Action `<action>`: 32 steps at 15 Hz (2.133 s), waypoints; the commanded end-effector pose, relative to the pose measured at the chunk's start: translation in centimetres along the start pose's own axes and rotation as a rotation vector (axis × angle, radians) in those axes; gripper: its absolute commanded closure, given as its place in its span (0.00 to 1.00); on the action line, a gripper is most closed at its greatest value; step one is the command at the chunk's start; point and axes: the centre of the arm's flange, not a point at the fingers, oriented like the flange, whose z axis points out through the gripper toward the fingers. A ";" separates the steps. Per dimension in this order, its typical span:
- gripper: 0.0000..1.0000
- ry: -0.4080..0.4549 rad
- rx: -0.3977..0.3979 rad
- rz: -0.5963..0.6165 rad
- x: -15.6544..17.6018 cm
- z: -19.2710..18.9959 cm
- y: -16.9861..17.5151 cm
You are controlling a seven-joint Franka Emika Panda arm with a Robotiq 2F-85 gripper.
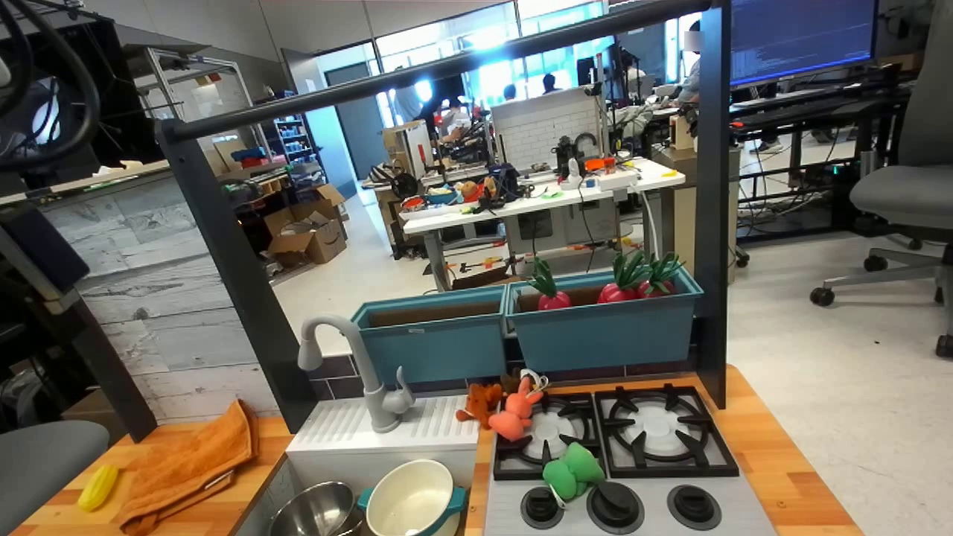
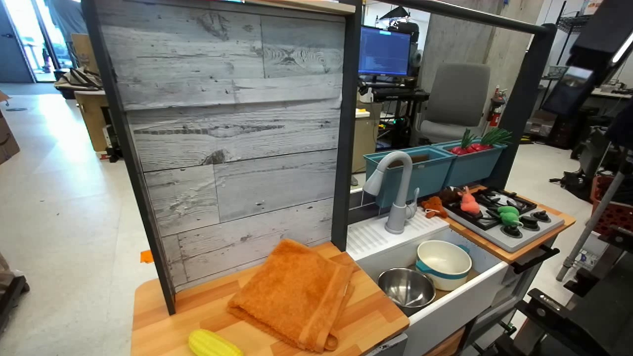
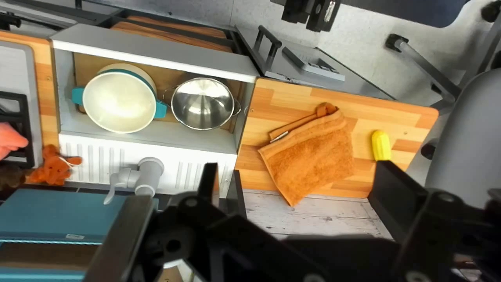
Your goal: Put the plush toy from the counter into the sink, wipe the counter with the orange towel, and put the toys from the stove in the sink
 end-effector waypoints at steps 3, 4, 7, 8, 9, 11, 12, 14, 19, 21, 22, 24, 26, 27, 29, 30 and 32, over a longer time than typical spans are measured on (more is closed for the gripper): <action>0.00 0.215 -0.056 0.000 4.4 6.9 -7.2; 0.00 0.250 -0.066 0.000 5.1 7.9 -8.7; 0.00 0.262 -0.064 0.010 6.6 12.0 -12.3; 0.00 0.176 -0.031 0.043 6.8 13.8 -12.8; 0.00 0.105 -0.016 0.067 6.9 16.0 -12.9; 0.00 -0.037 0.002 0.058 7.3 20.3 -13.9; 0.00 0.043 -0.016 0.041 4.0 16.6 -11.8; 0.00 0.021 -0.010 0.035 4.3 18.5 -12.5; 0.00 0.035 -0.015 0.042 4.3 17.4 -11.7; 0.00 0.035 -0.016 0.042 4.2 17.3 -11.7; 0.00 0.035 -0.015 0.041 4.2 17.3 -11.7; 0.00 0.034 -0.015 0.041 4.2 17.3 -11.7; 0.00 -0.027 0.034 0.015 6.0 18.1 -12.7; 0.00 -0.018 0.035 0.052 7.0 19.0 -13.6; 0.00 0.049 0.023 0.139 9.8 21.8 -16.0; 0.00 0.063 0.027 0.171 11.1 23.5 -17.2; 0.00 0.065 0.006 0.181 12.5 26.2 -19.0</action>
